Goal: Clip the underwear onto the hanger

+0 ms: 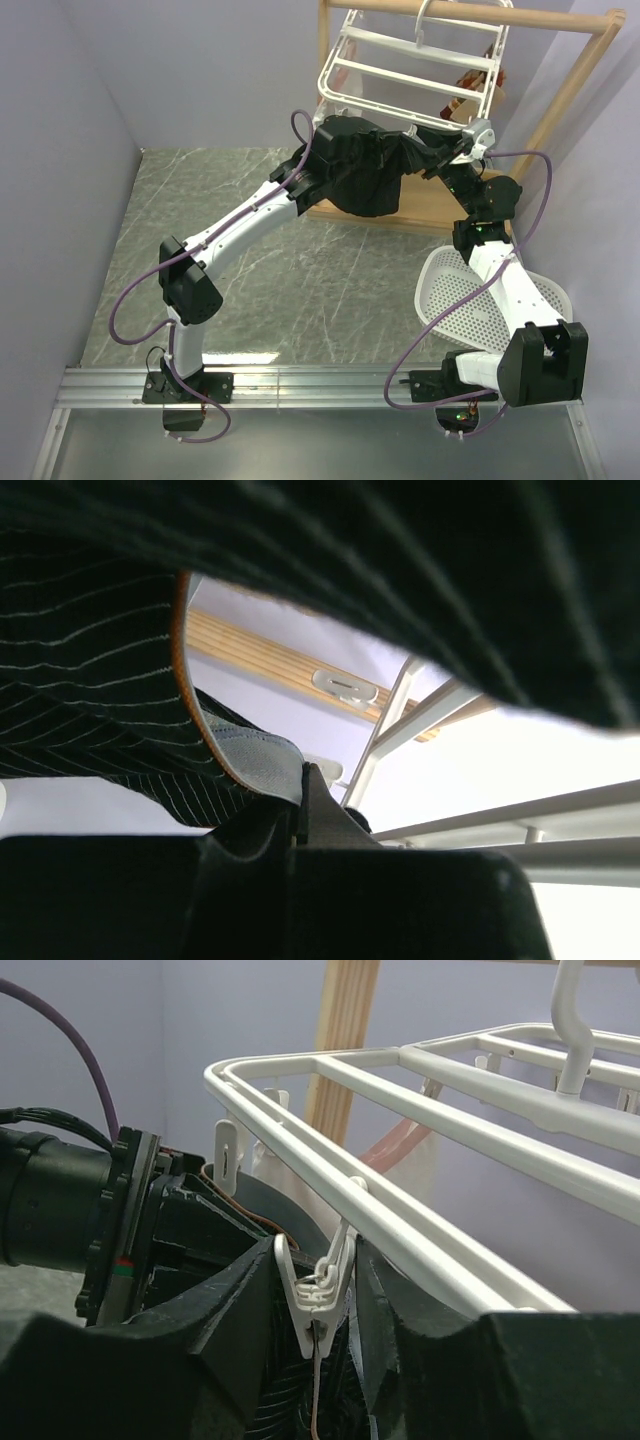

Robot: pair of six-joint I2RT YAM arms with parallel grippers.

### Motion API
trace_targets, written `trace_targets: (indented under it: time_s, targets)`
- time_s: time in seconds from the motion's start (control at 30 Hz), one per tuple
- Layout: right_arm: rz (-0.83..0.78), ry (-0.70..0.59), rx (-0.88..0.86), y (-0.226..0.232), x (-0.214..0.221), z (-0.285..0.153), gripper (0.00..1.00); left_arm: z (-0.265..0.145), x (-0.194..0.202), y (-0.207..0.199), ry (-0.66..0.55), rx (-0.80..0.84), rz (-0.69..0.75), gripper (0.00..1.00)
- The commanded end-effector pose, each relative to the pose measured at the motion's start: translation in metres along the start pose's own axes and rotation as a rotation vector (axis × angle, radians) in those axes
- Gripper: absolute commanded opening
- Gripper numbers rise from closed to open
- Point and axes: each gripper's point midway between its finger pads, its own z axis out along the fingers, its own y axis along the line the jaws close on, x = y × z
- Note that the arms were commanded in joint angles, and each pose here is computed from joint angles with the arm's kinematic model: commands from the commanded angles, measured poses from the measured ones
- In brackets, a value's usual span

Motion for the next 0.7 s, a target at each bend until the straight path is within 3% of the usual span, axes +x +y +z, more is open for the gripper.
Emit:
trace_targets:
  time_s: [0.0,0.2,0.33,0.43,0.67]
  targets:
    - [0.006,-0.003,-0.013,0.003,-0.001,0.002,0.47,-0.035,0.023,-0.068,0.1,0.106,-0.285,0.0]
    - [0.01,-0.006,-0.018,0.005,-0.006,0.002,0.57,-0.033,0.023,-0.072,0.102,0.115,-0.287,0.0]
    - [0.011,-0.009,-0.017,0.006,-0.011,0.002,0.74,-0.032,0.023,-0.072,0.104,0.116,-0.287,0.0]
    - [0.004,-0.007,-0.014,0.006,-0.013,0.0,0.8,-0.032,0.022,-0.073,0.104,0.118,-0.289,0.0]
    - [-0.005,0.006,-0.011,0.008,-0.017,-0.005,0.82,-0.03,0.019,-0.068,0.096,0.11,-0.28,0.0]
